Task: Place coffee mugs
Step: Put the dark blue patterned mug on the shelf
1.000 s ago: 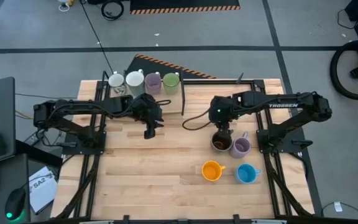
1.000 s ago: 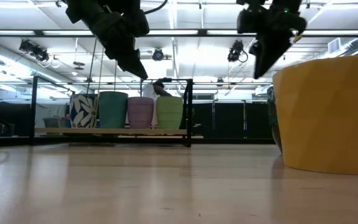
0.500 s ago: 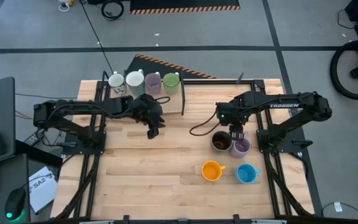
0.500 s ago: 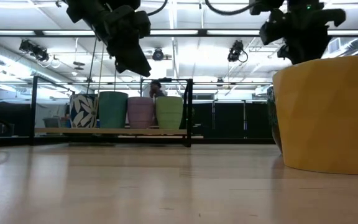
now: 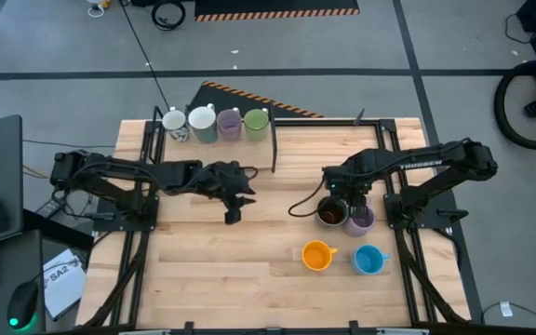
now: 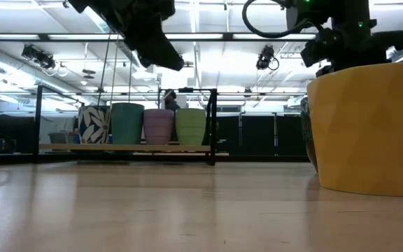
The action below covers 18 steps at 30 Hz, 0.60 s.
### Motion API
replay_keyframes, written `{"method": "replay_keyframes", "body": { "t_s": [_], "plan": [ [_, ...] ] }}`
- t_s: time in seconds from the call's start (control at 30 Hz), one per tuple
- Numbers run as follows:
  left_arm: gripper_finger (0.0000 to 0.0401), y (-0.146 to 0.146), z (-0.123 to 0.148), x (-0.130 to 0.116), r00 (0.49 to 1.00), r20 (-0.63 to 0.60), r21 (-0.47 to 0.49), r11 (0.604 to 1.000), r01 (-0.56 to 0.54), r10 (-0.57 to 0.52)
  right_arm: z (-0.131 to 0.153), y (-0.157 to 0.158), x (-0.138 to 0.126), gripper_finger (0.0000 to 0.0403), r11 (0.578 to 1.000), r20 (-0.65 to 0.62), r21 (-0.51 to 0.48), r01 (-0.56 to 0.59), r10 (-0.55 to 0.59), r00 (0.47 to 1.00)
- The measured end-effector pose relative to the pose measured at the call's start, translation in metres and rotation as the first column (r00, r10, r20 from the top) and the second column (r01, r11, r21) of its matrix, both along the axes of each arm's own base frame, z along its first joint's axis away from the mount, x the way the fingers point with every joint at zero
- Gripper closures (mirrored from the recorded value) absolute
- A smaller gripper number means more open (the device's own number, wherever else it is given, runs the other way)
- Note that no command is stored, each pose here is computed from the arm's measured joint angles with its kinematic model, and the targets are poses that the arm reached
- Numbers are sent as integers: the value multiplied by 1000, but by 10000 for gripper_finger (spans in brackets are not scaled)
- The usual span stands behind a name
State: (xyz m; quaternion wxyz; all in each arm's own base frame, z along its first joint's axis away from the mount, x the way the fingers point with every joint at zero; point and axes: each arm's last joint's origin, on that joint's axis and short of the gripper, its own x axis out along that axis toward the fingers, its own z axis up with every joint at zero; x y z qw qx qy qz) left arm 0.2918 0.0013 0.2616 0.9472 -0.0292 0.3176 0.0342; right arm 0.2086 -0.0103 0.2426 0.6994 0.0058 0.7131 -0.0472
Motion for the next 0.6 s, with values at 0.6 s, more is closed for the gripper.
{"method": "replay_keyframes", "body": {
  "t_s": [0.6],
  "plan": [
    [280,-17,-12,2,997,-63,14,999,-42,42,-15,-12,21,245,999,244,-12,43,-39,969]
  ]
}}
